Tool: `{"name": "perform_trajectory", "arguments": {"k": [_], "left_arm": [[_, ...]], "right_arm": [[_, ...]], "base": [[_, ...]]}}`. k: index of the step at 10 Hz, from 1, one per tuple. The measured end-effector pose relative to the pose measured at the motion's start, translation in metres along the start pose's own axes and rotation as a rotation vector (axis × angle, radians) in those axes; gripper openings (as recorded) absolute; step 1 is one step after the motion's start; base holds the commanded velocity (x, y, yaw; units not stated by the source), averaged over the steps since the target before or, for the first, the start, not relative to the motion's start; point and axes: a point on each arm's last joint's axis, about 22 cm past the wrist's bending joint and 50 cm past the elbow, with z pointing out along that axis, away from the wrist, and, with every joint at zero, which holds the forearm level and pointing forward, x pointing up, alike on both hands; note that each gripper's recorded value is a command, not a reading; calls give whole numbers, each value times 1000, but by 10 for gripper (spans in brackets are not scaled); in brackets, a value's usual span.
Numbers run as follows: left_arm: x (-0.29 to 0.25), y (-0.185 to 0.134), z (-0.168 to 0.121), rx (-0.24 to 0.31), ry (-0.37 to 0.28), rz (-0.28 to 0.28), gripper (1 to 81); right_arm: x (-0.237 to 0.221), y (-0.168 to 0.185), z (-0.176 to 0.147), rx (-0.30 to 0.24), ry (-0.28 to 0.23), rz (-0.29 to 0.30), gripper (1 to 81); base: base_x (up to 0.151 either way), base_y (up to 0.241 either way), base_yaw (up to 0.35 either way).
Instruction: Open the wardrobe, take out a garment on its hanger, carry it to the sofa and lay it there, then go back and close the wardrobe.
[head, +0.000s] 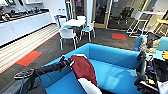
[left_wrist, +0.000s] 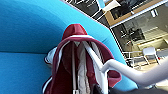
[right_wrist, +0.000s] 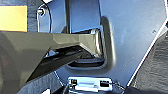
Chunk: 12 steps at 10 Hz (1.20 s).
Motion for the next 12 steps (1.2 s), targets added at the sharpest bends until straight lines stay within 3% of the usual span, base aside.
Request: {"name": "perform_trajectory", "arguments": {"k": [3, 9, 10, 12], "left_arm": [[65, -95, -79, 127, 123, 8, 10], [18, -169, -91, 228, 79, 59, 10], [6, -179, -92, 237, 64, 56, 811], [-16, -202, -96, 264, 35, 69, 811]], "right_arm": [[17, -4, 5, 13, -32, -81, 811], [15, -3, 4, 12, -36, -83, 811], [14, -6, 5, 15, -37, -82, 811], [13, -7, 6, 14, -40, -81, 811]], "base": [[0, 0, 0], [0, 0, 0], [0, 0, 0], [0, 0, 0]]}}
